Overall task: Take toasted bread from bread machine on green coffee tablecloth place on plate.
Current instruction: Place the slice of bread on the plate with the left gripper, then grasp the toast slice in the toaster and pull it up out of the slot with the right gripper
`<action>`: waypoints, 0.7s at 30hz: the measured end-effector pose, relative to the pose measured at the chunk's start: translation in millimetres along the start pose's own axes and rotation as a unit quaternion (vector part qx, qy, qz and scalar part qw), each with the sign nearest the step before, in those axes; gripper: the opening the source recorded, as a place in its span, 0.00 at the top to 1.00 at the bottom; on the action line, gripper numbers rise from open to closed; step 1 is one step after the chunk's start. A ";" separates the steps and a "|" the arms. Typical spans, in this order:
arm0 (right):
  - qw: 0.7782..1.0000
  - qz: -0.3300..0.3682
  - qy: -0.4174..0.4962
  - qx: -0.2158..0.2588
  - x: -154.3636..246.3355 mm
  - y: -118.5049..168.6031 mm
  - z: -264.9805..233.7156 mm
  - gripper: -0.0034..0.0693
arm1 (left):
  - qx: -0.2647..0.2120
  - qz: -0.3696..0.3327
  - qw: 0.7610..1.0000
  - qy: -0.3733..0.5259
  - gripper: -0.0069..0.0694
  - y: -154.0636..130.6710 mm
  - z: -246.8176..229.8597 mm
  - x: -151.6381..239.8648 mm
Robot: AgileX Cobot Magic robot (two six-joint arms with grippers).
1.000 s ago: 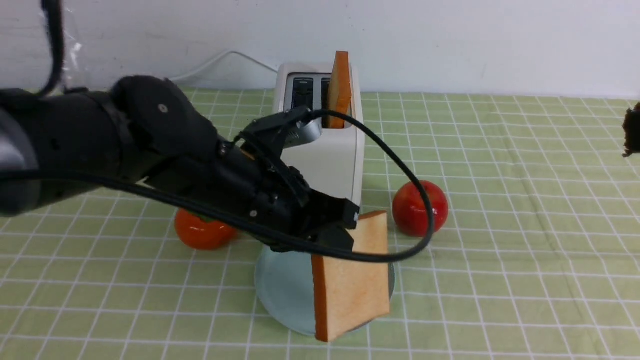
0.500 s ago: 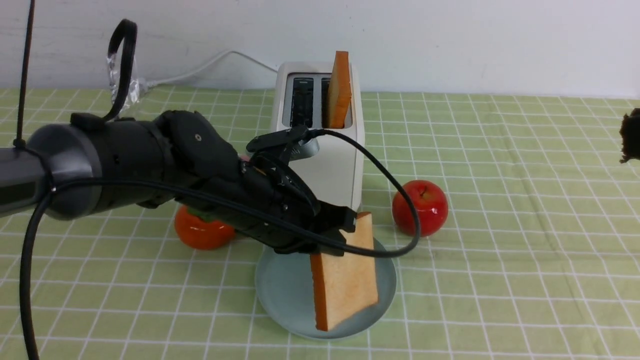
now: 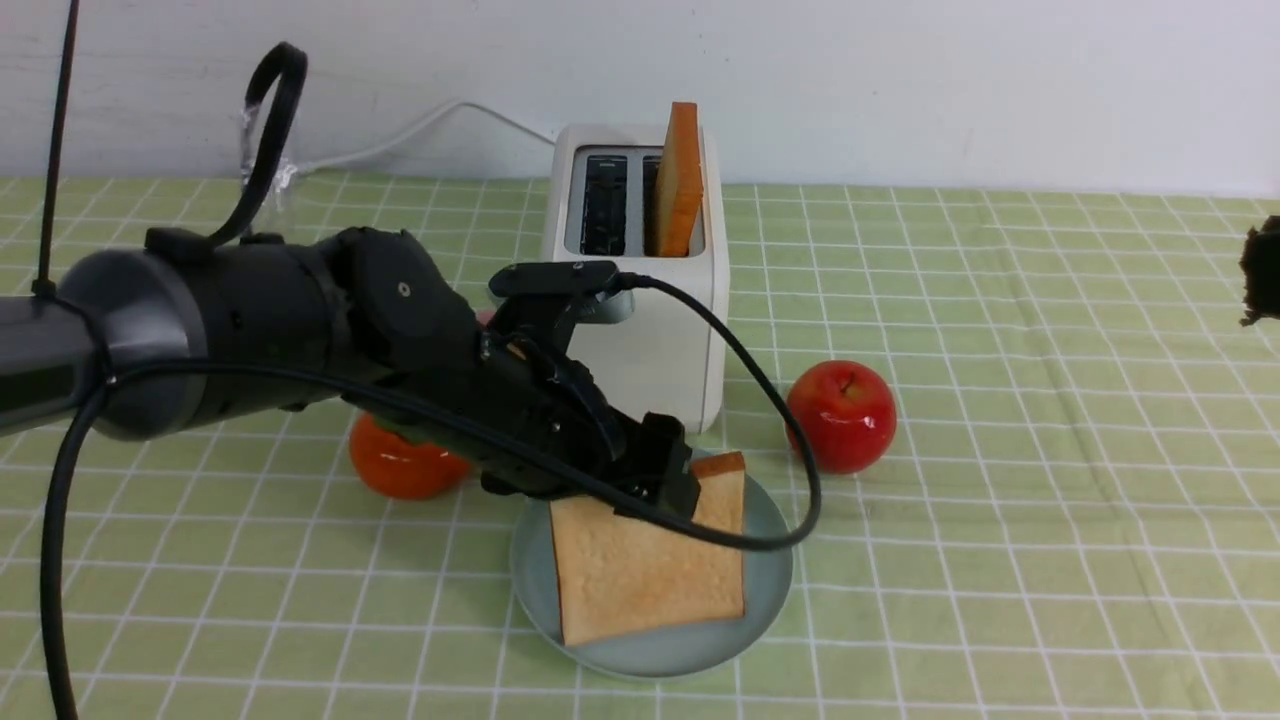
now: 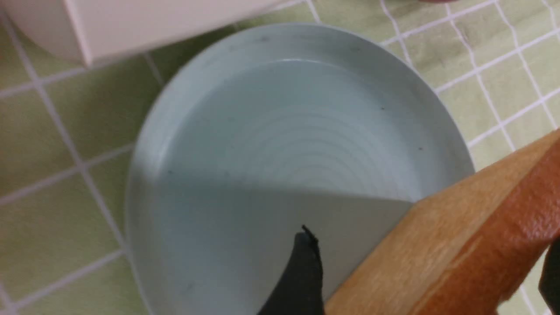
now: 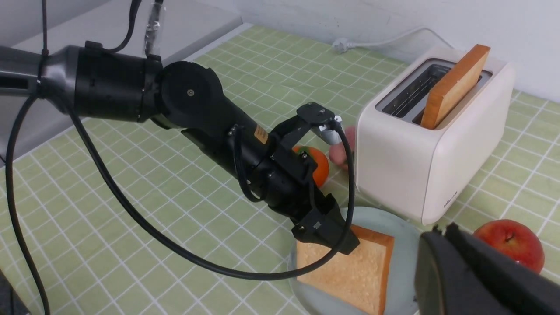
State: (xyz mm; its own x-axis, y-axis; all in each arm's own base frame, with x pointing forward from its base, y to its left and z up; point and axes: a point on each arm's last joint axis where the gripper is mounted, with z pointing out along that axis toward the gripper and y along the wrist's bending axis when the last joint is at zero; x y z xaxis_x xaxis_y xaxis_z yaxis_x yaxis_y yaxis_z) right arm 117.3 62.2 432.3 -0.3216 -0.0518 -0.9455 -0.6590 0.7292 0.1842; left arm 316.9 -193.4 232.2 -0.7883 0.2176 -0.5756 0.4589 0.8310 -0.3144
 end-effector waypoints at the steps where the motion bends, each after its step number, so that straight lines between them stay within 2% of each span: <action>1: 1.000 0.000 0.000 0.000 0.0 0.0 0.0 0.95 | -0.007 0.013 1.000 -0.005 0.04 0.6 -2.2 -1.1; 12: 1.000 0.000 0.001 -0.001 0.1 0.1 0.0 0.95 | -0.054 0.120 0.985 -0.109 0.14 -9.9 -64.1 -22.1; 17: 1.000 0.010 0.009 -0.007 1.6 1.3 0.0 0.95 | -0.045 0.115 0.982 -0.143 0.38 -25.0 -116.0 -20.8; 19: 1.000 0.022 0.013 -0.004 2.4 0.7 0.0 0.95 | -0.039 0.102 0.983 -0.146 0.58 -30.8 -138.4 -15.7; 20: 0.999 0.027 0.020 0.001 3.5 -0.4 0.3 0.95 | -0.039 0.101 0.983 -0.150 0.73 -33.8 -151.8 -12.2; 21: 0.999 0.034 0.025 0.005 4.5 -1.5 0.6 0.95 | -0.039 0.099 0.983 -0.148 0.81 -35.6 -160.4 -8.9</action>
State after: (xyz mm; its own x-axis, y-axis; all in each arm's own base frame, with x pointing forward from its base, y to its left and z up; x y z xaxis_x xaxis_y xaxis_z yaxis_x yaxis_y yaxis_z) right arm 117.2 61.3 427.6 -0.4001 -0.0354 -0.9158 -0.6274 0.7390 0.2455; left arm 241.8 -142.7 369.6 -0.5281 0.2301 -0.8174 0.5491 0.8268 -0.1220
